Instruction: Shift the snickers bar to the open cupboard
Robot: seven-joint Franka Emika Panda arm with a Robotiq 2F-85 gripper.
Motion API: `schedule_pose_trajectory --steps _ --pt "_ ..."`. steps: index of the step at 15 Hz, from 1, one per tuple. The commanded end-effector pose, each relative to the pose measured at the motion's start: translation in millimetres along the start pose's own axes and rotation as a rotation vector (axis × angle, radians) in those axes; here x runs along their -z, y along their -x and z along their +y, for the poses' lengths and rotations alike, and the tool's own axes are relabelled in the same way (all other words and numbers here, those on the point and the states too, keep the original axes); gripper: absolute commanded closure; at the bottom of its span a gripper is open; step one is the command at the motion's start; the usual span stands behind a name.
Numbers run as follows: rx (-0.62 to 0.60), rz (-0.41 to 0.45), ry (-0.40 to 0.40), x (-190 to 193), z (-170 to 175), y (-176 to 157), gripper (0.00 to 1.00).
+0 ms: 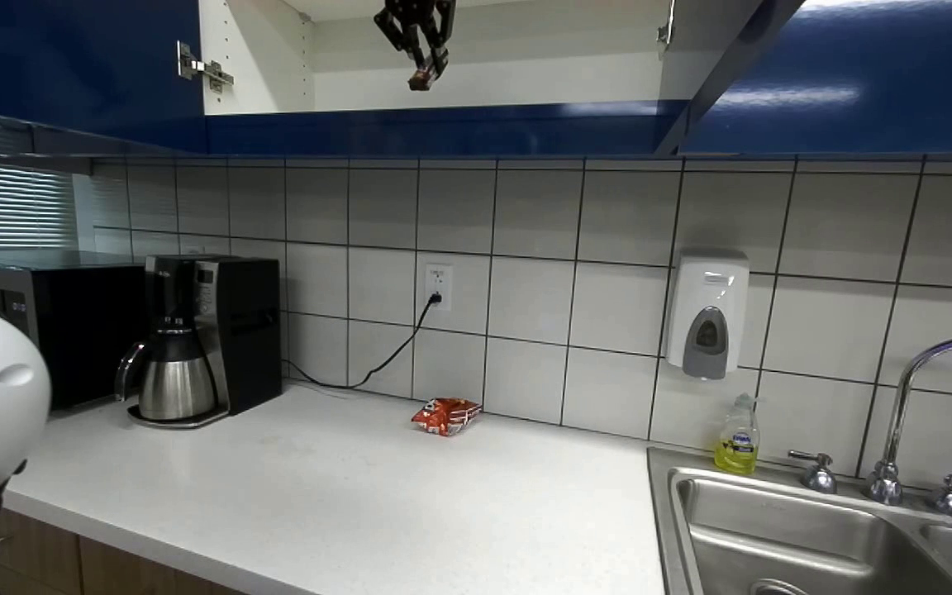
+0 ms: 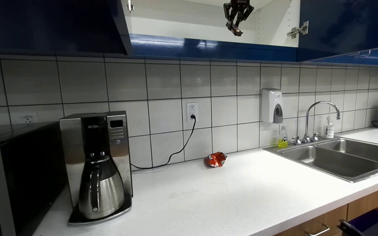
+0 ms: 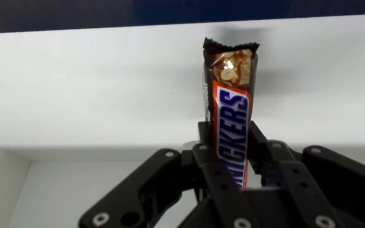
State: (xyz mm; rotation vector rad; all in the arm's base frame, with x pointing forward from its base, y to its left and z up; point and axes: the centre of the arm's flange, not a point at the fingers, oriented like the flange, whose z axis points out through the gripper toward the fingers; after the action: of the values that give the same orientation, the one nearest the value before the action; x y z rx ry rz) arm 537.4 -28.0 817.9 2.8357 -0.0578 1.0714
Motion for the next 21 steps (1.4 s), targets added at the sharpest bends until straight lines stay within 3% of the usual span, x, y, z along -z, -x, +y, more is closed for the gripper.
schedule_pose_trajectory --steps 1,13,14,16,21 --pt "-0.028 -0.006 0.03 -2.8 -3.3 -30.2 0.92" --pt "-0.048 -0.05 0.056 -56.5 -8.2 -54.6 0.92" --pt "-0.053 -0.055 0.06 -59.6 -8.3 -55.6 0.45" --pt "-0.061 -0.063 0.064 -64.4 -8.3 -57.1 0.36" --pt "-0.077 -0.077 0.07 -73.0 -6.0 -56.3 0.01"
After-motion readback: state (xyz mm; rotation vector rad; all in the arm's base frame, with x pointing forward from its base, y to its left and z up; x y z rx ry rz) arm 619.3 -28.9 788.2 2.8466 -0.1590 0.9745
